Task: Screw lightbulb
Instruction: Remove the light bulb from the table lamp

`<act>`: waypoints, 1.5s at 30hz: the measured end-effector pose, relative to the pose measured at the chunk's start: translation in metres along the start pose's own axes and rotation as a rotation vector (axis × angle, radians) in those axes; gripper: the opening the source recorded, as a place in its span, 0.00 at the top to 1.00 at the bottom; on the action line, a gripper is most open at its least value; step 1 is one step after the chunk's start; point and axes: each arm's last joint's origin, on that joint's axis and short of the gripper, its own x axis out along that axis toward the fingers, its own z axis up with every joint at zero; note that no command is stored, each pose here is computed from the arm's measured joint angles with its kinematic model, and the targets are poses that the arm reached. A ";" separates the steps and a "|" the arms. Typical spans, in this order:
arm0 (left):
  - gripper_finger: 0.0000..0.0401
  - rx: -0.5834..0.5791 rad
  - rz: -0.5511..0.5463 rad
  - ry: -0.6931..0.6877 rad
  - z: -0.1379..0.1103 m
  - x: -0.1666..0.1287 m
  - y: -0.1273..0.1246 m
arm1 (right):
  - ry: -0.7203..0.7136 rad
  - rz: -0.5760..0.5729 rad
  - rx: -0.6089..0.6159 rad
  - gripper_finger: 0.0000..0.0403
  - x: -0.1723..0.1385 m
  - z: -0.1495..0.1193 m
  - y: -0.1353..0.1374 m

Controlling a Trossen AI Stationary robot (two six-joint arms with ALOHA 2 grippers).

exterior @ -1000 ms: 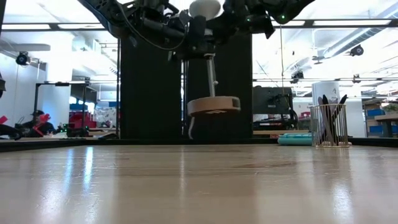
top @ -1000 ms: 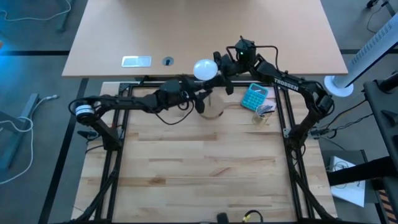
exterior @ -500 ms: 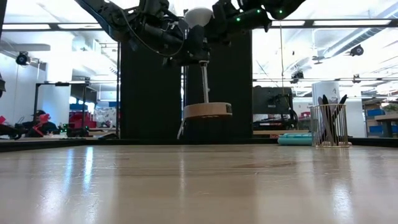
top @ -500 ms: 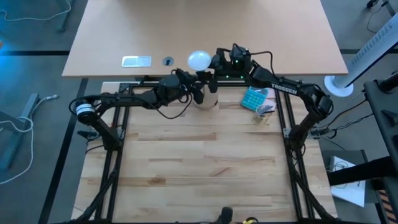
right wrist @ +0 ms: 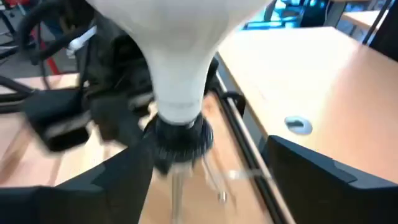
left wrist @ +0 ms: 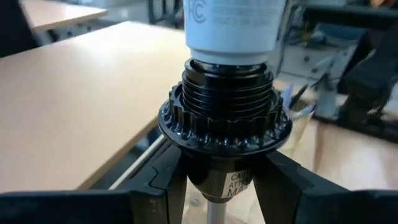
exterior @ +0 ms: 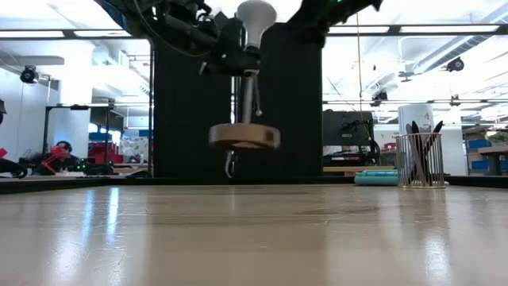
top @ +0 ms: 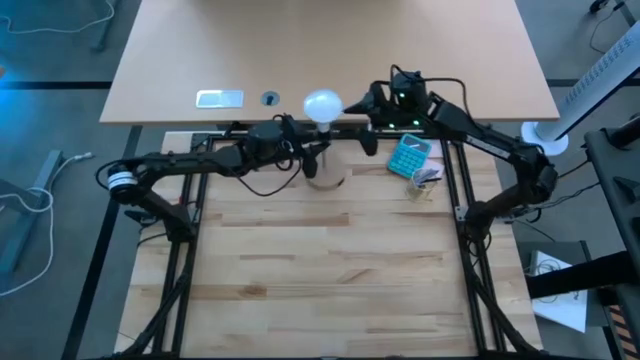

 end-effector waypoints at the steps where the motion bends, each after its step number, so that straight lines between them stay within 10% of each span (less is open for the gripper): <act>1: 0.66 0.008 0.016 0.022 0.001 -0.005 0.001 | 0.009 0.003 0.013 0.23 -0.004 -0.002 0.002; 8: 0.66 0.016 0.058 0.016 0.008 -0.028 0.002 | 0.020 0.024 0.065 0.28 -0.007 -0.020 0.012; 15: 0.66 -0.030 -0.096 -0.192 -0.025 -0.030 -0.005 | 0.047 0.029 0.125 0.32 0.002 -0.037 0.017; 33: 0.65 -0.014 -0.116 -0.124 -0.100 -0.012 -0.013 | -0.091 0.043 0.037 0.31 0.022 -0.047 0.045; 40: 0.37 0.013 -0.126 -0.105 -0.104 -0.012 -0.017 | -0.220 0.047 0.064 0.28 0.037 -0.073 0.061; 45: 0.35 0.013 -0.124 -0.096 -0.105 -0.011 -0.017 | -0.256 0.005 0.035 0.29 0.057 -0.088 0.068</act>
